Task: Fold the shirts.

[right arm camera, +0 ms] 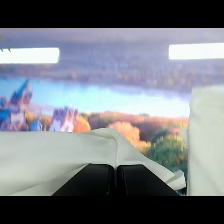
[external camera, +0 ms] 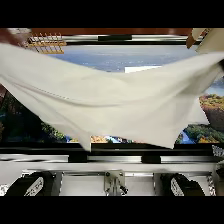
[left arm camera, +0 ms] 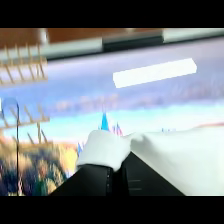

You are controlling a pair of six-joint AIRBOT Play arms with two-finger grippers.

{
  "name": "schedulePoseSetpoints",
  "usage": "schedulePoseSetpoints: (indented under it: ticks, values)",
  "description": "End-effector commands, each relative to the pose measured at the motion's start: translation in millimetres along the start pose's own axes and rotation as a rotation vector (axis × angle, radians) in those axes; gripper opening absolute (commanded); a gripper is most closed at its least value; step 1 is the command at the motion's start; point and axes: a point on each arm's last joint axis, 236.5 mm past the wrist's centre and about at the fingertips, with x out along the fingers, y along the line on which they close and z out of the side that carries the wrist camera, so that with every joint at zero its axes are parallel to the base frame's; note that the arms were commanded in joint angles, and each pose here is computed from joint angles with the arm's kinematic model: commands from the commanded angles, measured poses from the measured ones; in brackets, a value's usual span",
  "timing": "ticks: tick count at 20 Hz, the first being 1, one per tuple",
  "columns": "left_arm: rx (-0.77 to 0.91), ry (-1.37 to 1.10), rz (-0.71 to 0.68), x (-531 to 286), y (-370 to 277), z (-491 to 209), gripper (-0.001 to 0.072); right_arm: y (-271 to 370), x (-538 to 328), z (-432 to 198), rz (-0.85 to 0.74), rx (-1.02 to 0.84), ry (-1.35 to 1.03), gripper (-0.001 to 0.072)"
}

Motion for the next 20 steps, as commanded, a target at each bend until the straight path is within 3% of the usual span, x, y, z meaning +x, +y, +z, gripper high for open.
schedulePoseSetpoints:
  ticks: [1, 4, 7, 13, 16, 17, 18, 19, 20]
  values:
    - [-0.079, 0.305, -0.01, 47, 13, -93, 0.0028, -20, 40, -91, -0.006, 0.071, 0.367, 0.0054]
    - [-0.175, 0.451, -0.043, 105, 19, -166, 0.0029, -32, 101, -167, 0.021, 0.212, 0.535, 0.0054]
    - [-0.315, 0.473, -0.096, 170, 17, -209, 0.0029, -33, 174, -207, 0.071, 0.403, 0.523, 0.0054]
    - [-0.643, 0.375, -0.135, 284, 30, -229, 0.0029, -51, 288, -162, 0.133, 0.856, 0.209, 0.0055]
    - [-0.698, 0.428, -0.12, 310, 35, -260, 0.0031, -64, 307, -178, 0.096, 0.884, 0.218, 0.0059]
    - [-0.707, 0.46, -0.125, 313, 33, -271, 0.0074, -62, 309, -186, 0.1, 0.871, 0.247, 0.0116]
    - [-0.713, 0.491, -0.135, 314, 30, -279, 0.0269, -58, 309, -190, 0.113, 0.854, 0.266, 0.0328]
    - [-0.714, 0.508, -0.142, 313, 28, -283, 0.0566, -57, 306, -190, 0.126, 0.827, 0.273, 0.0499]
    - [-0.716, 0.523, -0.151, 308, 29, -283, 0.0715, -54, 300, -186, 0.157, 0.781, 0.286, 0.0503]
